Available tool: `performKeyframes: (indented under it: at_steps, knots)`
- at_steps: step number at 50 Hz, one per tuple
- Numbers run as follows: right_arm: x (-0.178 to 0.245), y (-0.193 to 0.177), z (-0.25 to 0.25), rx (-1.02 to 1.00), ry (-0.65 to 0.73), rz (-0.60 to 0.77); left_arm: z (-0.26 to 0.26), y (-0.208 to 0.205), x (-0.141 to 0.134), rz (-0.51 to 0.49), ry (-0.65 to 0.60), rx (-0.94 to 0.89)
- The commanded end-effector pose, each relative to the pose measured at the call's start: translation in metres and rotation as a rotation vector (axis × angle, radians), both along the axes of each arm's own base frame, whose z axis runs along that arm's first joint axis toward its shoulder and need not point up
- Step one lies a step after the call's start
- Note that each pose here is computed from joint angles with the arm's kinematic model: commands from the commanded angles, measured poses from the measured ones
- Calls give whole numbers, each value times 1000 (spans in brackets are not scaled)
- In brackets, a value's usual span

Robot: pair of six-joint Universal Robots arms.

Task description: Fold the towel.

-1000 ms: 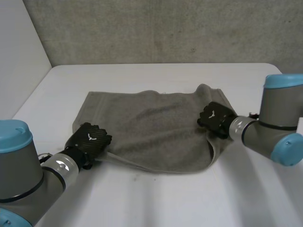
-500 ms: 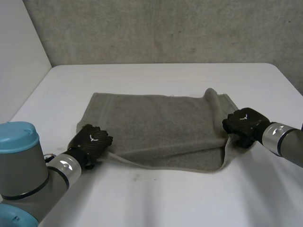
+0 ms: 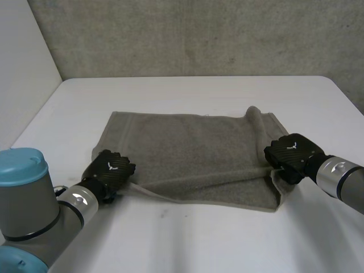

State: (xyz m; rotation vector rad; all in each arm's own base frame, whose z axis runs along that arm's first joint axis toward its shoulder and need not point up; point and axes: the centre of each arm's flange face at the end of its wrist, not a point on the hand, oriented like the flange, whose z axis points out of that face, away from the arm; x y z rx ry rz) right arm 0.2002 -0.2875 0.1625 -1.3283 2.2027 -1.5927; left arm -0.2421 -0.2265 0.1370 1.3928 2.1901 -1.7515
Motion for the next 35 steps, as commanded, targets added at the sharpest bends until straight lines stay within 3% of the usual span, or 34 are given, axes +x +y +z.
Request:
performKeyframes:
  at_steps: [1, 7, 12, 17, 28, 35]
  knots:
    - [-6, -1, -3, 21, -9, -12, -1, -3, 0, 7, 12, -13]
    - [-23, -11, 7, 14, -40, -79, -7, -6, 0, 17, 20, -17]
    - [-42, -20, 40, -8, -204, -164, -12, -9, 1, 26, 20, -20]
    - [-59, -28, 46, 5, -271, -242, -10, -16, 4, 64, 19, -51]
    - [-88, -36, 59, -87, -318, -388, -8, -22, 12, 160, -5, -87]
    - [-89, -32, 64, -115, -302, -400, -1, -17, 15, 168, -7, -96]
